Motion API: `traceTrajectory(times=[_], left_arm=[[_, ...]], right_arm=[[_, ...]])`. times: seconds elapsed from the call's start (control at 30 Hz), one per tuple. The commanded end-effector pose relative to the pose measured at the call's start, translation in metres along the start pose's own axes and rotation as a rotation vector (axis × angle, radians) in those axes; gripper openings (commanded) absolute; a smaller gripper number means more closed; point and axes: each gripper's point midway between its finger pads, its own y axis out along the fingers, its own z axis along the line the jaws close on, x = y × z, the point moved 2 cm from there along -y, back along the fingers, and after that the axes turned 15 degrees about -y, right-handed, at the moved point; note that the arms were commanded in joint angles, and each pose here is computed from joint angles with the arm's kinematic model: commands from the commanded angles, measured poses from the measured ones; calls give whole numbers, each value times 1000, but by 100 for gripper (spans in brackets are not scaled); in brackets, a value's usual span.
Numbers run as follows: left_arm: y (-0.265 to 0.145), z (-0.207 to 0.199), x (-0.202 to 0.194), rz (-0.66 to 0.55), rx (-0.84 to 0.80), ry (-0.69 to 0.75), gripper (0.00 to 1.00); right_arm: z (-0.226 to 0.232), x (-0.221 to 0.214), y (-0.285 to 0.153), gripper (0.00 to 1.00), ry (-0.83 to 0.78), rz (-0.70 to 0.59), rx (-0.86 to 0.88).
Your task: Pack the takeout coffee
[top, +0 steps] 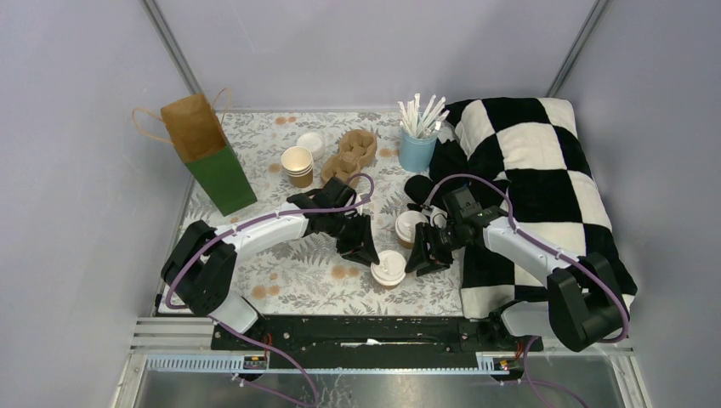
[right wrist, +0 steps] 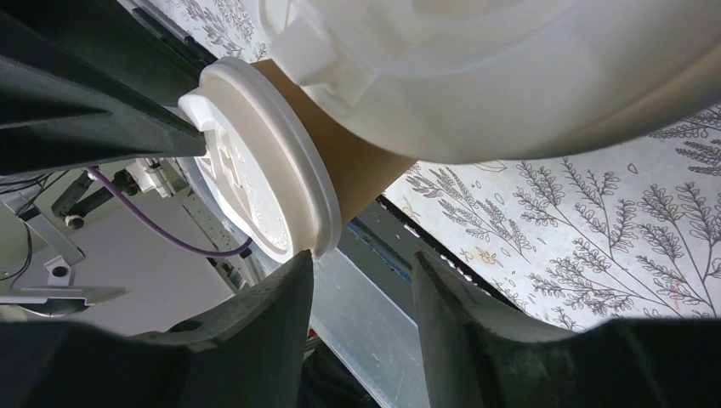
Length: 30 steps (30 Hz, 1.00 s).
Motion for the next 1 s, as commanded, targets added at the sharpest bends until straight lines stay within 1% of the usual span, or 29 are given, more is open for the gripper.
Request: traceTrajectory(times=[0.0, 0.1, 0.13, 0.17, 0.23, 0.3, 0.37, 0.47, 0.53, 0.6, 0.7, 0.77, 0.87, 0.93, 0.97], left_arm=[[3, -2, 5, -32, 22, 28, 33], [3, -3, 5, -35, 17, 29, 33], [3, -3, 5, -34, 14, 31, 33], [4, -3, 5, -33, 14, 32, 33], [4, -3, 5, -36, 17, 35, 33], [3, -5, 5, -41, 13, 43, 34], [-1, -12, 5, -50, -4, 58, 35], [-11, -30, 8, -66, -33, 93, 41], [-18, -41, 10, -79, -41, 113, 51], [-24, -49, 12, -95, -40, 132, 59], [-34, -54, 15, -133, -20, 155, 66], [-42, -54, 17, -160, -8, 166, 71], [-50, -48, 15, -174, 1, 174, 76], [-47, -40, 11, -160, 4, 169, 78], [-44, -38, 9, -148, -4, 165, 78]], right_arm=[[9, -3, 1, 55, -37, 12, 65], [1, -4, 6, 54, -19, 25, 33], [-6, -5, 8, 52, -5, 30, 1], [-16, -5, 10, 50, 15, 34, -61], [-35, -8, 11, 50, 48, 41, -171], [-39, -8, 11, 50, 50, 35, -199], [-33, -3, 7, 51, 35, 15, -185], [-15, 5, -1, 53, 8, -11, -133], [-8, 8, -8, 54, -4, -21, -132], [-3, 13, -18, 57, -21, -34, -160], [3, 20, -33, 63, -53, -59, -210], [10, 27, -43, 70, -86, -78, -231], [23, 30, -49, 82, -176, -55, -292], [33, 29, -42, 89, -203, -24, -255], [37, 26, -37, 90, -199, -14, -215]])
